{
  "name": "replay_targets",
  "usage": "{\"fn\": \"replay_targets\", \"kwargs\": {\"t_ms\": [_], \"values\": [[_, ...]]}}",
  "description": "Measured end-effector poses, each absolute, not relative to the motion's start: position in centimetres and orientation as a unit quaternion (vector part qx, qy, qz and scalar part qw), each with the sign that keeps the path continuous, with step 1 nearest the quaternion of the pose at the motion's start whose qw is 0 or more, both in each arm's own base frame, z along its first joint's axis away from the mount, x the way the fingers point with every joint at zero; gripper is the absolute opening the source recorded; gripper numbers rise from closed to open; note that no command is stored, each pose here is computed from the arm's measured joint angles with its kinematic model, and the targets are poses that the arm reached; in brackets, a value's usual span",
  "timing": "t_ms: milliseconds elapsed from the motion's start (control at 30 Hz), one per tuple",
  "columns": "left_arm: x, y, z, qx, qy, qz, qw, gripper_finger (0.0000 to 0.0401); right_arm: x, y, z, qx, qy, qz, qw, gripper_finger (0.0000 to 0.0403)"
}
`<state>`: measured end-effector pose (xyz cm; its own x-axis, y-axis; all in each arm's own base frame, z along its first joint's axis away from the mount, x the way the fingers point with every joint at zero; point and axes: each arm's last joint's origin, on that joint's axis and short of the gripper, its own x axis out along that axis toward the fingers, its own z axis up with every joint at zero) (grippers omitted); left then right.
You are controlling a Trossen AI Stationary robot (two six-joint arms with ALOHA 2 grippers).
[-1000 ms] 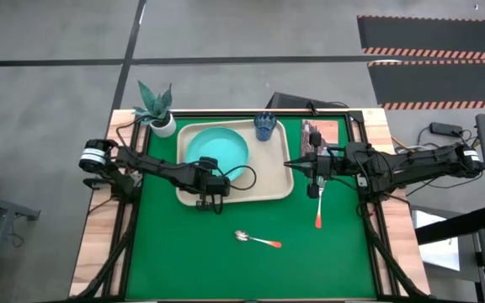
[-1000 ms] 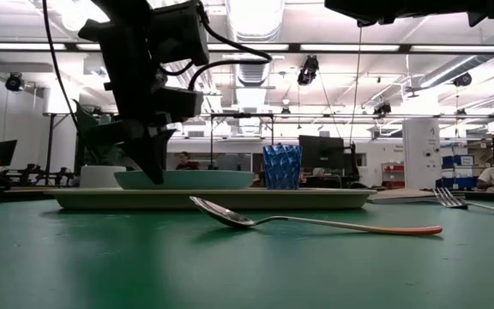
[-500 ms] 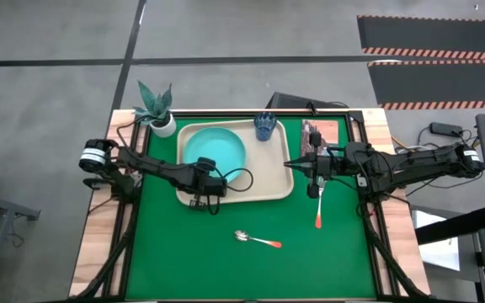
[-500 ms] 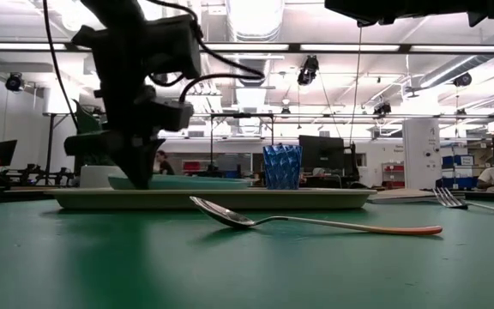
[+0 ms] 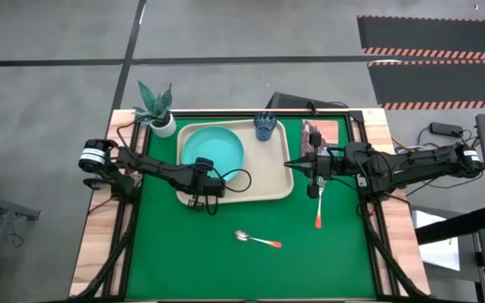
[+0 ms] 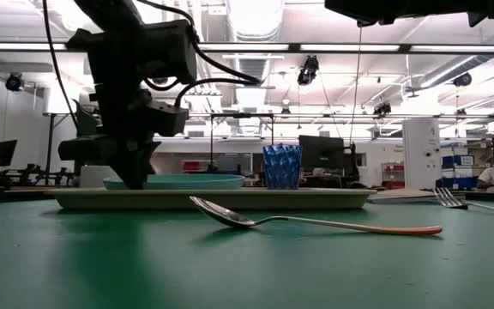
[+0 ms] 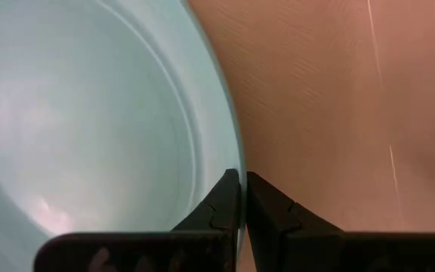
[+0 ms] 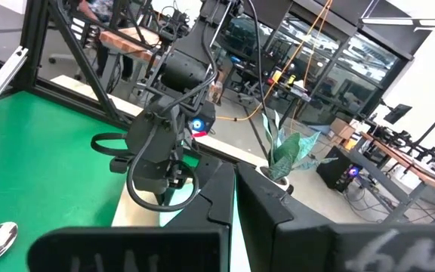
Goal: Pick and place plate/cup/fork/spoon on tray
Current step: Put the light blue plate on the light brown serving tray, then put the orange spoon on the light brown serving tray to the bottom of the blue cup
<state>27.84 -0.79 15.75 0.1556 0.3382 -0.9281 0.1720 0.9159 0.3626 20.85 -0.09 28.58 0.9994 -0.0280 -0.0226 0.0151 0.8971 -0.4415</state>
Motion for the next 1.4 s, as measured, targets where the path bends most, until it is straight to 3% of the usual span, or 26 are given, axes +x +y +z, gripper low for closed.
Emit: {"fn": "replay_targets", "kwargs": {"t_ms": [200,667,967,1200,1400], "values": [[27.9,-0.8,15.7,0.196,0.647,0.055,0.735,0.0003,20.9,-0.1,28.6,-0.226,0.014,-0.011,0.974,0.0009],[27.7,-0.8,16.0,0.199,0.648,0.059,0.733,0.0060,20.9,-0.1,28.6,-0.226,0.016,-0.011,0.974,0.0009],[27.2,-1.0,19.5,0.162,0.592,0.095,0.783,0.0061,20.9,-0.1,28.5,-0.226,0.016,-0.011,0.974,0.0009],[26.0,-1.7,22.1,0.050,0.509,0.163,0.844,0.0061,20.9,-0.1,28.5,-0.221,0.016,-0.011,0.975,0.0009],[24.9,-2.6,22.0,-0.015,0.432,0.243,0.868,0.0061,20.9,-0.1,28.6,-0.216,0.015,-0.011,0.976,0.0009]]}}
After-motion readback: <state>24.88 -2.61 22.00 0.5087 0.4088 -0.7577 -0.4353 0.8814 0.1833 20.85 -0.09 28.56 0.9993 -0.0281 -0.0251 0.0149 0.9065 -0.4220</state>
